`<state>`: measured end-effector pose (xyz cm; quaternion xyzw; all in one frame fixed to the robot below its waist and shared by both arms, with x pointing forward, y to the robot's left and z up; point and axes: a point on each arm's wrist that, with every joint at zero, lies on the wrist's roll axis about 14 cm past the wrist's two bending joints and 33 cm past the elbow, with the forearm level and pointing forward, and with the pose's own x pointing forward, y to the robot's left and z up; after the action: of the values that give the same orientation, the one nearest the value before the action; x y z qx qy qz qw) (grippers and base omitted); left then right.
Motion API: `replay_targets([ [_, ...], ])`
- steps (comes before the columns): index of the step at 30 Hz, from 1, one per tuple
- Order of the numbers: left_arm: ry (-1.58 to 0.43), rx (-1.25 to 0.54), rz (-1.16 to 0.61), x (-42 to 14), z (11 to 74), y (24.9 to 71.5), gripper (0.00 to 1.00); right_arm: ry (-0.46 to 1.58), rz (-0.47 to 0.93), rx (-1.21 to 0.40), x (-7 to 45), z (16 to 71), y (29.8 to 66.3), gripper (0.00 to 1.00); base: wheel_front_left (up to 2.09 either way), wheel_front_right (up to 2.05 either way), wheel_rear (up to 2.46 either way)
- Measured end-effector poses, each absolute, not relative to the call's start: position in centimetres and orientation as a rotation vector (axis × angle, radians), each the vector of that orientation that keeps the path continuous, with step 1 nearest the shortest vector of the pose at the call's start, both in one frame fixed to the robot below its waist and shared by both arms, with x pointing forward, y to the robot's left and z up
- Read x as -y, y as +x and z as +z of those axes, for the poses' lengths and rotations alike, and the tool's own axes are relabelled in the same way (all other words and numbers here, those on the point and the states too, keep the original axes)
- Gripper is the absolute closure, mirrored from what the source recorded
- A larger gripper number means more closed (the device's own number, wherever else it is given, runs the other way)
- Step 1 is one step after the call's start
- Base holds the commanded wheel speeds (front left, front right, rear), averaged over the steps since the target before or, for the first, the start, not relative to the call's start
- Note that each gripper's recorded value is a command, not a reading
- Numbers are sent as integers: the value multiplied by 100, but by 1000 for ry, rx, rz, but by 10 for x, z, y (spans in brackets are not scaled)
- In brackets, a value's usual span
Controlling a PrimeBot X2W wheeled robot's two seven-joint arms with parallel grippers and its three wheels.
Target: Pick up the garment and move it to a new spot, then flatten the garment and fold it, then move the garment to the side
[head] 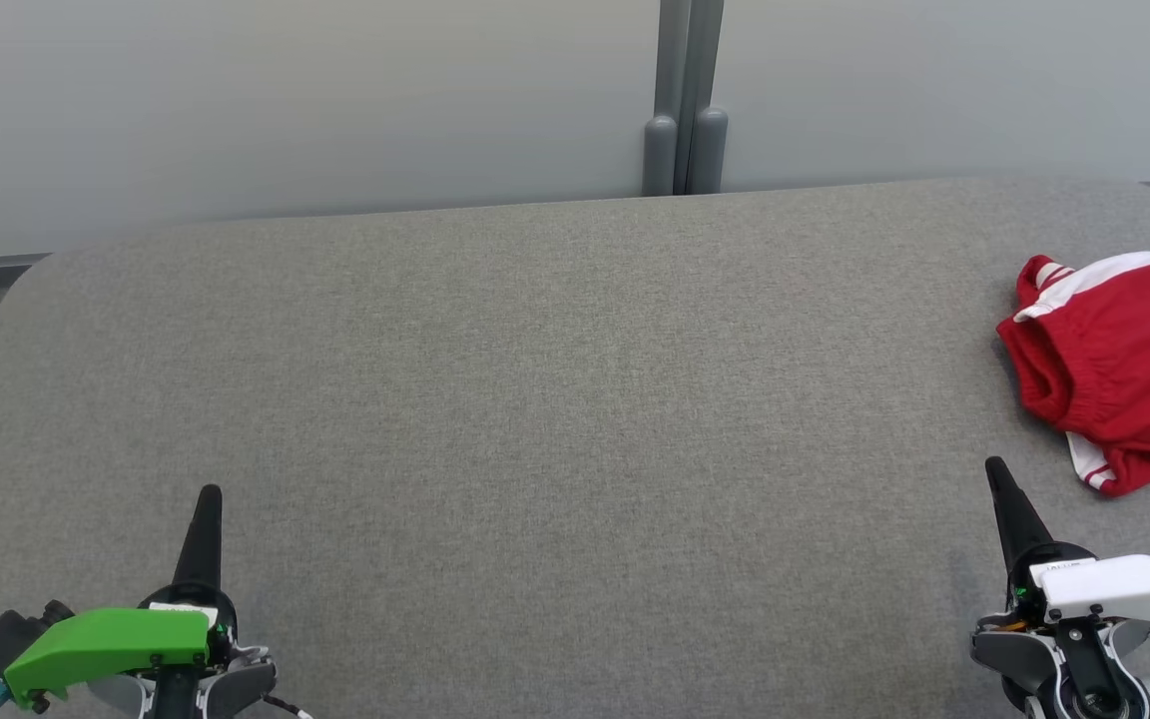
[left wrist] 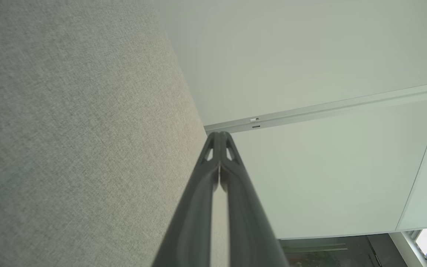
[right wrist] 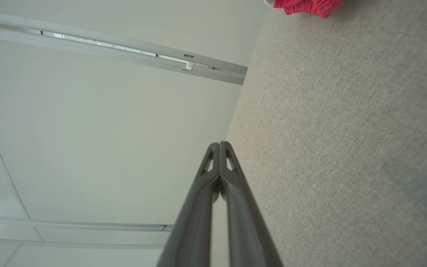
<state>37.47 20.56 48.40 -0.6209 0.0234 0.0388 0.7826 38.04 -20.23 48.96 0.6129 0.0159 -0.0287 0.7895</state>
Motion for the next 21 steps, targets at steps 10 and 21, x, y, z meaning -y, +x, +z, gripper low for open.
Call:
replay_targets([
  [10, -1424, -40, 58, -203, 490, 378, 100, 1417, -44, -24, 201, 495, 382, 100, 0, 0, 0],
  [21, -1511, -25, 33, -201, 497, 382, 100, 1504, -25, -14, 201, 500, 383, 100, 0, 0, 0],
])
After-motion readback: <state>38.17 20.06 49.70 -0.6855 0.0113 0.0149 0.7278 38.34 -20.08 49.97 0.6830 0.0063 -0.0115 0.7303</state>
